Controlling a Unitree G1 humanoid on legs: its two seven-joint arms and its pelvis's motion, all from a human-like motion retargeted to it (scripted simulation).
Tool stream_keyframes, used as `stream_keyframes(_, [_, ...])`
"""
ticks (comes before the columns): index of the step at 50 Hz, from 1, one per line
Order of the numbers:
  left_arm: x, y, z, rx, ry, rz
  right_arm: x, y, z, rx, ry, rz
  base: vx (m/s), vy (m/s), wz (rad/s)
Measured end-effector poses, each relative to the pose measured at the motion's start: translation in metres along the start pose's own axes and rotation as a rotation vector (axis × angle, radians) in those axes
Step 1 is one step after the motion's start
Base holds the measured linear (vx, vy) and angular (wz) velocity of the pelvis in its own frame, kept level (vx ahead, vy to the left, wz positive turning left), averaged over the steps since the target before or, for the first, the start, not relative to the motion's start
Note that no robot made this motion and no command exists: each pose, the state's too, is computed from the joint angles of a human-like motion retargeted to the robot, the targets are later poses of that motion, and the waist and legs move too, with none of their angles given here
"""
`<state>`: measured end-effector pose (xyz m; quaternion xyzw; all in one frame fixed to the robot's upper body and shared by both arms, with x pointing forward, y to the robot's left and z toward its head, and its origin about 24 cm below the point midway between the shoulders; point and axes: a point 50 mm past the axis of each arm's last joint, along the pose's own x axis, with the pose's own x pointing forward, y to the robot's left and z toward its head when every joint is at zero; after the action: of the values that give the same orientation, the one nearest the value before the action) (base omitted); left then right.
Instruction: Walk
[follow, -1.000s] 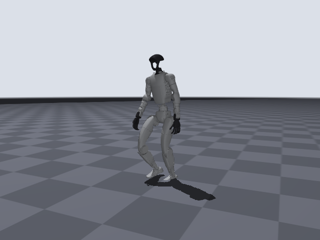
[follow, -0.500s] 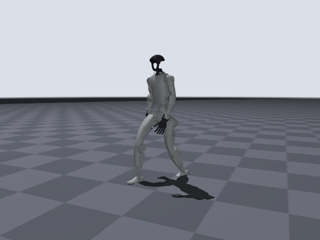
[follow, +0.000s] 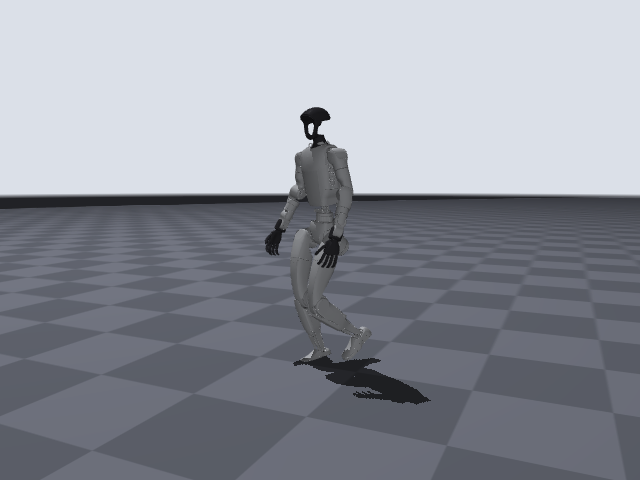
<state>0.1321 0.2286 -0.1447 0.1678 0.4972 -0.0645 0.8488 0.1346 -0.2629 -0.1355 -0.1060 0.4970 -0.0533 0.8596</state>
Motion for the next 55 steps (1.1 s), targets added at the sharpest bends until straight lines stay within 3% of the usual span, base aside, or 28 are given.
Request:
stream_keyframes(9, [-0.012,0.007,-0.041,-0.124,0.093,0.084,0.003,0.009,0.098,-0.164,-0.311,0.030,0.57,0.02,-0.59])
stream_keyframes(15, [-0.021,-0.002,-0.068,-0.171,0.179,0.090,-0.002,0.015,0.125,-0.207,-0.409,0.039,0.59,0.06,-0.29])
stream_keyframes(27, [-0.027,-0.015,-0.090,-0.263,0.282,0.070,0.004,0.036,0.048,-0.154,-0.175,0.124,0.69,0.06,-0.15])
stream_keyframes(47, [0.002,0.022,0.087,-0.093,-0.307,0.110,-0.013,0.048,-0.064,-0.018,0.231,0.145,0.67,0.00,0.01])
stream_keyframes(55, [0.004,0.007,0.086,-0.122,-0.309,0.056,-0.022,0.046,-0.090,0.036,0.336,0.126,0.72,-0.16,0.02])
